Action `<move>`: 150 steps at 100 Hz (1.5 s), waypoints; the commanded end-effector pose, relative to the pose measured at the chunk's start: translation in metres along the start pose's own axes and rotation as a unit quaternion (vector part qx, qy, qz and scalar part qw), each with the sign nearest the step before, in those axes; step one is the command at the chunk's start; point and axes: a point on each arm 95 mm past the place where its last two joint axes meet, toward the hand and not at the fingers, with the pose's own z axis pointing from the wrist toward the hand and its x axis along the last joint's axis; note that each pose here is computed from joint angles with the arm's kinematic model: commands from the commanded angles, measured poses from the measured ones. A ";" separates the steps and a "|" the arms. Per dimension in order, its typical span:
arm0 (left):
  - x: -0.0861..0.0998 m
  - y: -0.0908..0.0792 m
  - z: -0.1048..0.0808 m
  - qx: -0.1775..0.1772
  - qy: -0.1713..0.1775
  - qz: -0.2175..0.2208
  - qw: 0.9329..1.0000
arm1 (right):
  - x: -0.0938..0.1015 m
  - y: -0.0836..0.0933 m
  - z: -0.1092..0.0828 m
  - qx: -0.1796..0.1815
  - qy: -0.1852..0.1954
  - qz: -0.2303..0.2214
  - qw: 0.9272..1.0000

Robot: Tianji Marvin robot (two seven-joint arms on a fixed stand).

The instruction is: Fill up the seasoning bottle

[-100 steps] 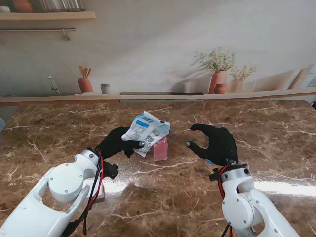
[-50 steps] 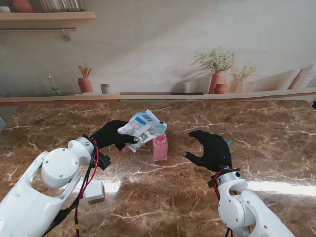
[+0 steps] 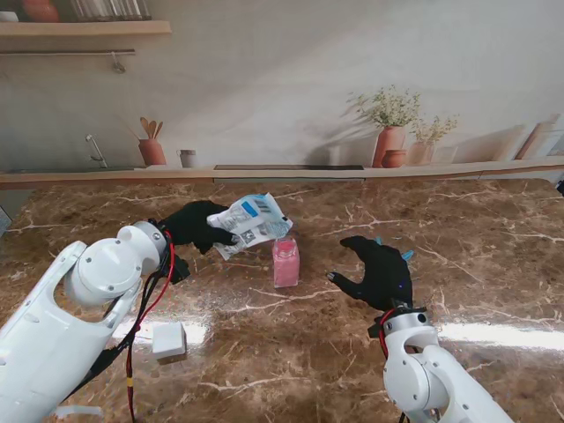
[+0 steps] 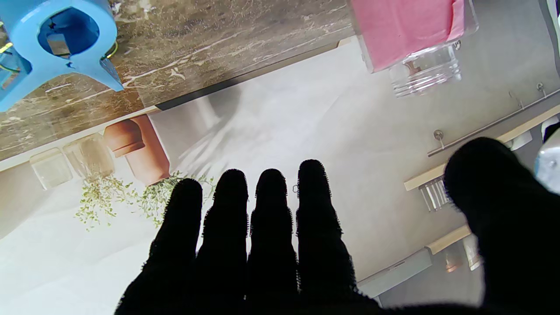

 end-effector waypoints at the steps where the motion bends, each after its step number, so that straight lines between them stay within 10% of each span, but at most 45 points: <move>1: -0.001 -0.006 0.002 0.002 -0.008 0.015 1.000 | -0.002 -0.005 -0.003 0.011 -0.006 0.003 1.000; 150: 0.023 -0.023 0.030 0.004 -0.045 0.215 0.975 | -0.007 0.000 0.005 0.023 0.005 0.041 0.999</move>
